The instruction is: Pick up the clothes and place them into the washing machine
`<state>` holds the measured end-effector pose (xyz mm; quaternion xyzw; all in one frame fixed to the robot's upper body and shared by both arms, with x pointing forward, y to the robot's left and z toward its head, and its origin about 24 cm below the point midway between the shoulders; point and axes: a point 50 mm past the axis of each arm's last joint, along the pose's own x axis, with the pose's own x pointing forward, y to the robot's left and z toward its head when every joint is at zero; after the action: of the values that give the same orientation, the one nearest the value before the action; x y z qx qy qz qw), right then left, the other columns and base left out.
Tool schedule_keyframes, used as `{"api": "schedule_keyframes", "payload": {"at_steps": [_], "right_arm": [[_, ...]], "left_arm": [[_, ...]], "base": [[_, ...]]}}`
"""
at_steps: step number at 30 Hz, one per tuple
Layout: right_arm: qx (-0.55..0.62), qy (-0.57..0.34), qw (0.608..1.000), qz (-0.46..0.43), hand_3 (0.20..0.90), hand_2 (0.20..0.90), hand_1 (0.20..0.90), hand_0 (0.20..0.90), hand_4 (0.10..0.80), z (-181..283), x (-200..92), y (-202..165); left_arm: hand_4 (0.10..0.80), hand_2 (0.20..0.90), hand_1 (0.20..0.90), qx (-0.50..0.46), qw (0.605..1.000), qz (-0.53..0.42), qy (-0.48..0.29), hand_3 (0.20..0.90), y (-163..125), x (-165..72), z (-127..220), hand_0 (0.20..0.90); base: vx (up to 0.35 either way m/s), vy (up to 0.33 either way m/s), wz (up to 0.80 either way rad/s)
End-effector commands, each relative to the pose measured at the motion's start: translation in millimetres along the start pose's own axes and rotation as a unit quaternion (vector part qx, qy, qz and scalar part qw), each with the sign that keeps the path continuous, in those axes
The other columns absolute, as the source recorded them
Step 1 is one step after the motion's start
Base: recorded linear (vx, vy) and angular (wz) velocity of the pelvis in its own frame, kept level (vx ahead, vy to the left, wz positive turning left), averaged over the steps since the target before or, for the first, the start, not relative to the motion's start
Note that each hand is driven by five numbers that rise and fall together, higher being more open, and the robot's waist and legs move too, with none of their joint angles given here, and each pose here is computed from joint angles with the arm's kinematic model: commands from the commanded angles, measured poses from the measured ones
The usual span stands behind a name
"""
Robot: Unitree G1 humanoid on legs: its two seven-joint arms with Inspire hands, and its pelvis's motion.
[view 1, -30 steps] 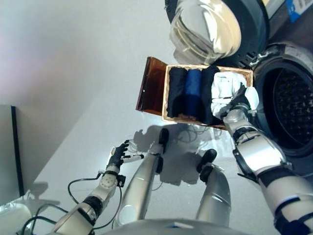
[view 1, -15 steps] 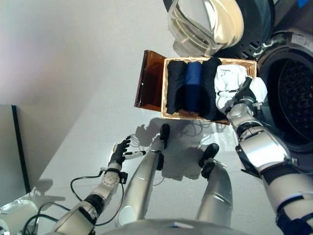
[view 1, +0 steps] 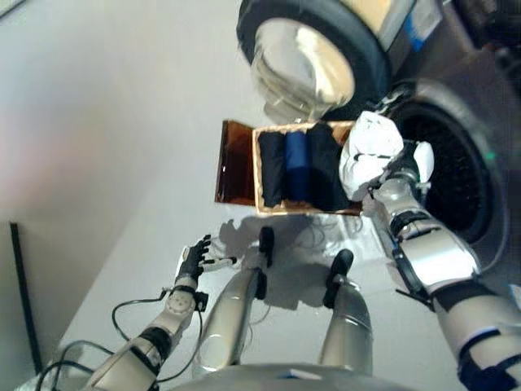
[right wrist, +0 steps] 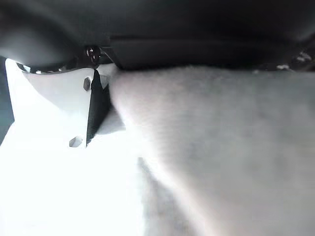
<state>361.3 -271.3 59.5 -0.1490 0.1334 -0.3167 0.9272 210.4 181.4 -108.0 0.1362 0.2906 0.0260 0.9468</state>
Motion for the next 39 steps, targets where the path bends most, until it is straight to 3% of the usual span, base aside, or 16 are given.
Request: {"api": "schedule_keyframes", "payload": {"at_steps": [1, 5, 11, 17, 29, 39], "right_arm": [[0.11, -0.038, 0.993, -0.007, 0.2, 0.2, 0.2, 0.2, 0.3, 19, 4, -8], [0.229, 0.054, 0.97, 0.054, 0.2, 0.2, 0.2, 0.2, 0.3, -48, -26, 18], [0.302, 0.111, 0.943, 0.091, 0.2, 0.2, 0.2, 0.2, 0.3, -88, -51, 32], [0.451, 0.15, 0.877, 0.076, 0.2, 0.2, 0.2, 0.2, 0.3, -102, -69, 44], [0.63, 0.024, 0.776, 0.009, 0.2, 0.2, 0.2, 0.2, 0.3, 1, -40, 36], [0.686, -0.105, 0.717, -0.061, 0.2, 0.2, 0.2, 0.2, 0.3, 93, -1, -37]], "left_arm": [[0.8, 0.9, 0.9, 0.012, 0.999, 0.027, 0.025, 0.9, 18, -5, -18, 0.9], [0.8, 0.9, 0.9, 0.008, 0.998, 0.018, 0.057, 0.9, 13, -13, -35, 0.9], [0.8, 0.9, 0.9, -0.002, 0.996, 0.009, 0.083, 0.9, 10, -22, -51, 0.9], [0.8, 0.9, 0.9, -0.02, 0.997, 0.013, 0.077, 0.9, 9, -22, -49, 0.9], [0.8, 0.9, 0.9, -0.064, 0.997, 0.036, -0.022, 0.9, 13, -2, 1, 0.9], [0.8, 0.9, 0.9, -0.065, 0.994, 0.031, -0.077, 0.9, 15, 4, 27, 0.9]], "base": [[0.06, -0.047, -0.17], [0.075, -0.073, -0.18], [0.035, -0.039, -0.14], [-0.017, 0.01, -0.05], [-0.105, 0.005, 0.03], [-0.02, 0.037, 0.0]]}}
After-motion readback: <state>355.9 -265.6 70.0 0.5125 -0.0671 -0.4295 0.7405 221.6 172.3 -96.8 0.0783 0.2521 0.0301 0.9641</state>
